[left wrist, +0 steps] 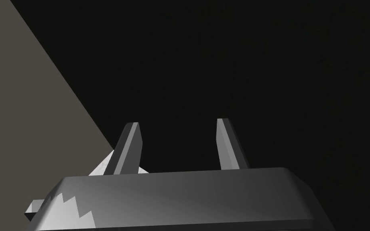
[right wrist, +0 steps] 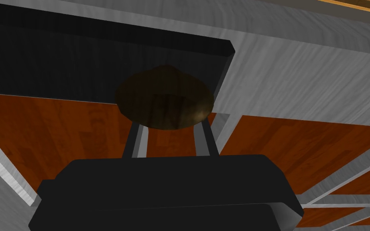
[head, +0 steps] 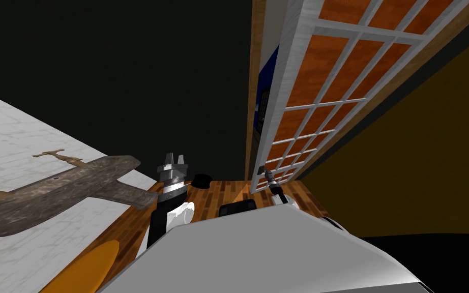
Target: Pull the door open
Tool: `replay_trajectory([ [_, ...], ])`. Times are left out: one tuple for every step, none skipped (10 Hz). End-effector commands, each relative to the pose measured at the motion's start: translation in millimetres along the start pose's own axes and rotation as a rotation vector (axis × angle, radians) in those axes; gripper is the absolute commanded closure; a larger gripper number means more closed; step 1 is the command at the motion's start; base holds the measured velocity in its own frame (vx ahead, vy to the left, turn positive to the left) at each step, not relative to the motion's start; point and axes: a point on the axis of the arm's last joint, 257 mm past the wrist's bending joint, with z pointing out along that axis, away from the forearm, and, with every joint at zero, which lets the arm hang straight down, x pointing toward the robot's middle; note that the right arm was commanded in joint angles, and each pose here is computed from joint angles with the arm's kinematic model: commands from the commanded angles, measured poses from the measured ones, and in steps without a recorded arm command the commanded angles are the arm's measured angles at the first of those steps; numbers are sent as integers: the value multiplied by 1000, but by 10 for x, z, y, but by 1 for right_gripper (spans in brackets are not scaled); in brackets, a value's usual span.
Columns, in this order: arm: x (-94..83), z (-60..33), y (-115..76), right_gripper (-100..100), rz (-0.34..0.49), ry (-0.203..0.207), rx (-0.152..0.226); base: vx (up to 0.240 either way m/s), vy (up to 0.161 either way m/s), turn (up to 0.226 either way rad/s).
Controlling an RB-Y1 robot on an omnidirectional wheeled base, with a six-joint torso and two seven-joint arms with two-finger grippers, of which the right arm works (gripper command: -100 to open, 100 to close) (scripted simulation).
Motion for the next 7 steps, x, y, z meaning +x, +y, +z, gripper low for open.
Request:
replay_trajectory([
  [54, 8, 10, 100, 44, 7, -3, -37, -41, 30],
  [52, 10, 9, 100, 68, 6, -2, -39, -27, 55],
  [50, 11, 9, 100, 91, 6, -2, -38, -12, 45],
  [47, 12, 8, 100, 120, 5, -1, -35, -14, 62],
  [44, 13, 6, 100, 152, 4, -1, -52, -18, 75],
  [41, 15, 5, 100, 183, 4, 0, -62, -24, 88],
  [38, 16, 3, 100, 216, 3, 0, -54, -33, 61],
])
